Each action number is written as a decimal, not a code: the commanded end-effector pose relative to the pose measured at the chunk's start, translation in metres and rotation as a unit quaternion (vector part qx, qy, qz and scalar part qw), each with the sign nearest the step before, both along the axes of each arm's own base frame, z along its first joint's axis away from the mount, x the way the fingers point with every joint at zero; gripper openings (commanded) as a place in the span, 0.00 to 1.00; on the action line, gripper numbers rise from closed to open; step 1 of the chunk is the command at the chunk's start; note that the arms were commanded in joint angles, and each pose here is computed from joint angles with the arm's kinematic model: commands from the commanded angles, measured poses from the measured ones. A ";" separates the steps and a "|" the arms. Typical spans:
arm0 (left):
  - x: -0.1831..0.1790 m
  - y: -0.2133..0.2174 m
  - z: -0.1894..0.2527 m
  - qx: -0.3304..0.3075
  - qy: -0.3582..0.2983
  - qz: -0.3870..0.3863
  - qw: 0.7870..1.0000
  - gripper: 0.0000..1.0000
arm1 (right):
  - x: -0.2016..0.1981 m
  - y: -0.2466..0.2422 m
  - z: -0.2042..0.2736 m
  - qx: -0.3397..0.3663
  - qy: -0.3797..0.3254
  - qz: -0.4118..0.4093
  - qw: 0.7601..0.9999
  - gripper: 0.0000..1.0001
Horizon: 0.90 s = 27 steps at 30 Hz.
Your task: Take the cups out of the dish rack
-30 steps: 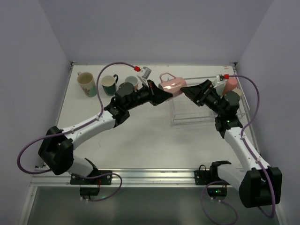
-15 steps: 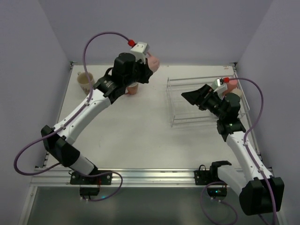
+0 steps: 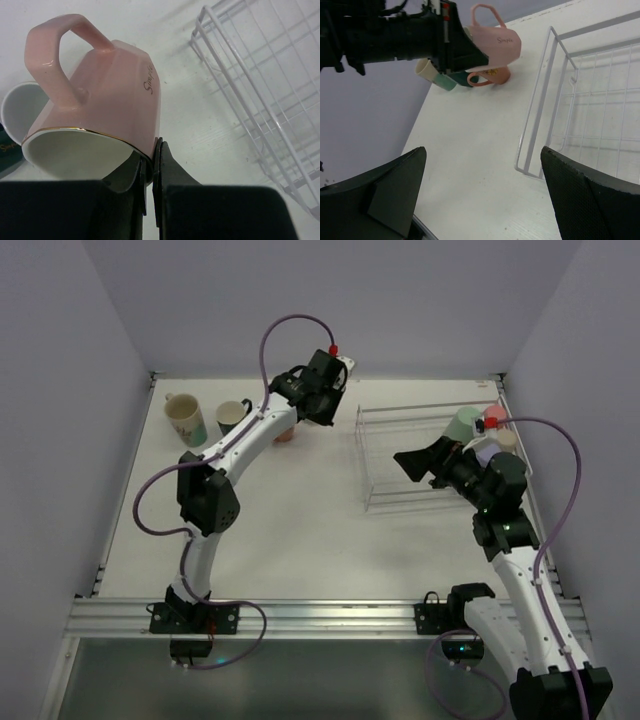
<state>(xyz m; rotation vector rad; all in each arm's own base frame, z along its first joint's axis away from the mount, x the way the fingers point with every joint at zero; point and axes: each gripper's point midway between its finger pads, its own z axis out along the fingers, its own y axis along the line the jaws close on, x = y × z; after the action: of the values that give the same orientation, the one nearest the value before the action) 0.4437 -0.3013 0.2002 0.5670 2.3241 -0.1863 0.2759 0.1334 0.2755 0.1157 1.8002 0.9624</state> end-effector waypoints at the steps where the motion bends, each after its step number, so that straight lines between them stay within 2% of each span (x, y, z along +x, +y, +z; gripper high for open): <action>1: 0.012 0.003 0.042 0.003 -0.051 -0.006 0.999 0.00 | -0.005 -0.003 -0.001 -0.018 -0.012 -0.006 1.000 0.99; 10: 0.006 0.004 -0.014 0.054 0.012 -0.018 0.998 0.00 | -0.011 0.006 -0.004 -0.006 -0.013 0.014 1.000 0.99; 20: -0.013 -0.002 -0.051 0.075 0.068 -0.057 0.993 0.00 | -0.012 0.007 -0.001 -0.005 -0.019 0.016 1.000 0.99; 27: -0.006 -0.002 -0.058 0.086 0.064 -0.052 0.993 0.00 | -0.013 0.010 0.000 -0.004 -0.020 0.022 1.000 0.99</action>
<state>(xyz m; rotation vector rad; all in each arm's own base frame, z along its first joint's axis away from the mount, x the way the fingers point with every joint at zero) 0.4236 -0.2959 0.1152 0.7621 2.5537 -0.0759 0.2626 0.1415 0.2650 0.0774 1.8192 0.9773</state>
